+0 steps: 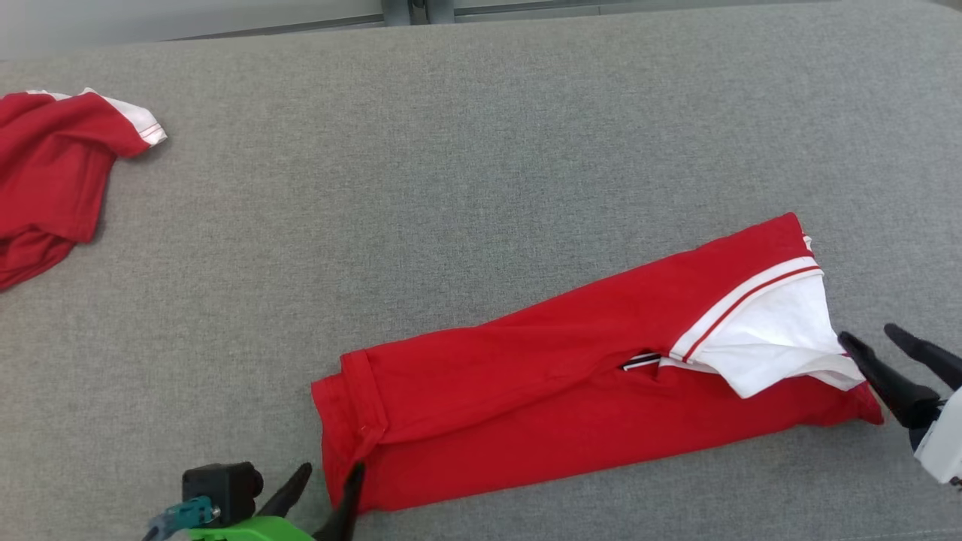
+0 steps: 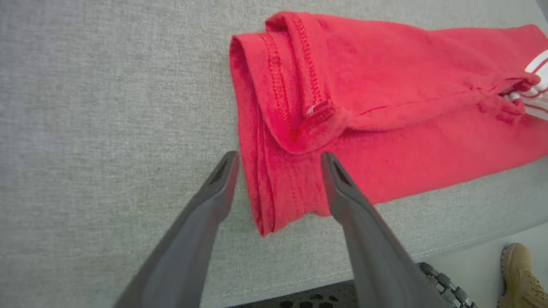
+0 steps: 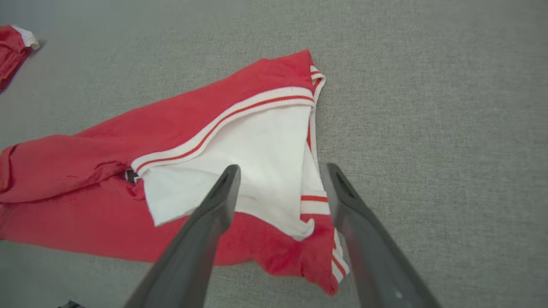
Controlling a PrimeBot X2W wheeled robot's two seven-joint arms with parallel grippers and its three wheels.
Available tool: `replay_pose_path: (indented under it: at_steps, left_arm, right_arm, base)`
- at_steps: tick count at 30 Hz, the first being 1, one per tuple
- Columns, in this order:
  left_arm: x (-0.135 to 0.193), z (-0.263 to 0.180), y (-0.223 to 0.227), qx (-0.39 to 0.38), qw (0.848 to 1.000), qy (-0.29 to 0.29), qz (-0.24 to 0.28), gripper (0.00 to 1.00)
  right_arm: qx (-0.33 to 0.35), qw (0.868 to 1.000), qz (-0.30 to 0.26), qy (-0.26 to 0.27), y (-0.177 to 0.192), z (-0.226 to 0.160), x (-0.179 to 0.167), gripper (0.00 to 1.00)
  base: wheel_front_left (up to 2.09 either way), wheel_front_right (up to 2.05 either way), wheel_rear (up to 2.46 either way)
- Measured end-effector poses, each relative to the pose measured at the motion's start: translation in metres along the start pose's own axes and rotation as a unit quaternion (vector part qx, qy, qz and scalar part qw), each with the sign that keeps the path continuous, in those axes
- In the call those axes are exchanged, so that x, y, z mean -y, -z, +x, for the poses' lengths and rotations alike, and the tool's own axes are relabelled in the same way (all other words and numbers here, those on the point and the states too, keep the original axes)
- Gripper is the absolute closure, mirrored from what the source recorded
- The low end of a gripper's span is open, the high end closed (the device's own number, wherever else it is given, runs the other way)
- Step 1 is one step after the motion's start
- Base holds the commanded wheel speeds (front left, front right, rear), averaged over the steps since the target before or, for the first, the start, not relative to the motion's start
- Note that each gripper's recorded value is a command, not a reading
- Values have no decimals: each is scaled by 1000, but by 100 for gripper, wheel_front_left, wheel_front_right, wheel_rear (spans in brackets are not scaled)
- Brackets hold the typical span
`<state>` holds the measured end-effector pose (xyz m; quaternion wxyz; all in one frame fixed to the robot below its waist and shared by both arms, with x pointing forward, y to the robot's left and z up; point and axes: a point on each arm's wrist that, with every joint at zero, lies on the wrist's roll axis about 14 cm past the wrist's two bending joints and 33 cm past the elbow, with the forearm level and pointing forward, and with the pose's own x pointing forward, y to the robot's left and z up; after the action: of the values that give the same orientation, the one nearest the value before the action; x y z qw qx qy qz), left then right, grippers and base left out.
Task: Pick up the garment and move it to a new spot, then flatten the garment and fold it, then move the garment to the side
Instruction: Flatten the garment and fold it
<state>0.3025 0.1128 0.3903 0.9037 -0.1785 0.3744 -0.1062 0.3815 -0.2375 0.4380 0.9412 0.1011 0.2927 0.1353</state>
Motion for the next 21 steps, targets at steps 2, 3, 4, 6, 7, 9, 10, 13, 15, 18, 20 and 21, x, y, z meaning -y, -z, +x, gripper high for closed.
replay_pose_path:
  at_steps: [2, 3, 4, 6, 7, 9, 10, 13, 15, 18, 20, 21]
  left_arm:
    - [-2, -3, -13, 36, 999, -7, -5, 0]
    - [-4, -4, -23, 62, 998, -13, -12, 0]
    - [-6, -5, -30, 82, 996, -19, -14, 0]
    - [-12, -11, -45, 131, 991, -35, 0, 0]
    - [-17, -14, -56, 164, 985, -48, -2, 0]
    - [-23, -19, -68, 207, 976, -66, 15, 0]
    - [-28, -21, -71, 220, 972, -77, 23, 0]
    - [-37, -23, -78, 251, 962, -104, 38, 0]
    - [-40, -20, -84, 268, 955, -115, 46, 0]
    - [-37, -18, -97, 298, 946, -118, 55, 0]
    - [-39, -16, -99, 307, 942, -124, 62, 0]
    - [-39, -16, -99, 309, 941, -124, 65, 0]
  right_arm:
    - [15, 1000, 9, 2, -12, -4, 3, 0]
    - [16, 1000, 11, 3, -17, -6, 4, 0]
    - [16, 1000, 10, 6, -21, -8, 6, 0]
    - [32, 999, 3, 15, -37, -13, 13, 0]
    - [45, 999, -5, 23, -46, -14, 17, 0]
    - [46, 998, -27, 36, -54, -14, 22, 0]
    - [40, 998, -34, 39, -54, -11, 22, 0]
    - [7, 998, -43, 41, -44, 5, 18, 0]
    - [-23, 998, -47, 40, -33, 21, 13, 0]
    - [-65, 996, -47, 41, -14, 41, 9, 0]
    - [-95, 994, -44, 41, 2, 55, 6, 0]
    - [-105, 993, -45, 44, 7, 59, 6, 0]
  base:
    - [0, 0, 0]
    - [0, 0, 0]
    - [0, 0, 0]
    - [0, 0, 0]
    - [0, 0, 0]
    - [0, 0, 0]
    - [0, 0, 0]
    - [0, 0, 0]
    - [0, 0, 0]
    - [0, 0, 0]
    - [0, 0, 0]
    - [0, 0, 0]
